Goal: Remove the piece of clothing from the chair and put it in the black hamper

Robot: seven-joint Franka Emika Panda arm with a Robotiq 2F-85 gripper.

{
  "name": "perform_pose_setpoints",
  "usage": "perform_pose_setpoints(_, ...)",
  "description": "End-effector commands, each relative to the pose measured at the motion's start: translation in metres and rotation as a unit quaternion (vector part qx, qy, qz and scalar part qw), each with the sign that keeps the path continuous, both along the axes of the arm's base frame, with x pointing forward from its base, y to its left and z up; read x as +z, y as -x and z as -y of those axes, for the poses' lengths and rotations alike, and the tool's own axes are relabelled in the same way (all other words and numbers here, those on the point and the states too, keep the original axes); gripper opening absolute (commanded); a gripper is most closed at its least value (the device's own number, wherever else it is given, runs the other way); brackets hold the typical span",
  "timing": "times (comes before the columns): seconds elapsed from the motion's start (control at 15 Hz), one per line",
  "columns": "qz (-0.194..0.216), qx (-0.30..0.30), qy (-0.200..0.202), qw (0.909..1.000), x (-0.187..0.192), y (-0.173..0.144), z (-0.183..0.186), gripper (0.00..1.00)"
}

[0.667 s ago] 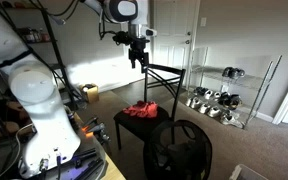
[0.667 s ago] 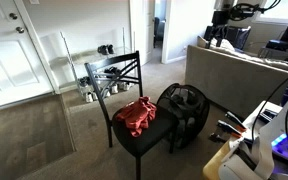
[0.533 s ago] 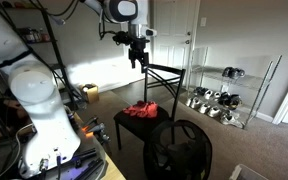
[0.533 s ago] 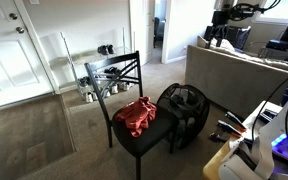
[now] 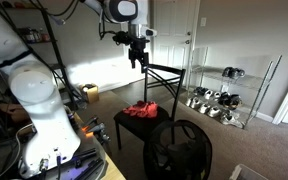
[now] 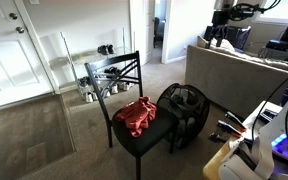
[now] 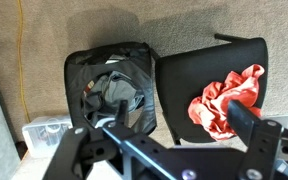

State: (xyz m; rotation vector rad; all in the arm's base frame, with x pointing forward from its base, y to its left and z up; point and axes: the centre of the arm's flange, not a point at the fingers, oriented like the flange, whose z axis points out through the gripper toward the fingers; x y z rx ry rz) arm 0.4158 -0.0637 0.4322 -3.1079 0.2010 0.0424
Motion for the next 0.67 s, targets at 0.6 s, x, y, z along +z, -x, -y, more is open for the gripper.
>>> perform_pose_setpoints(0.6, 0.002, -0.047, 0.049, 0.9977, -0.075, -0.053, -0.135, 1.00)
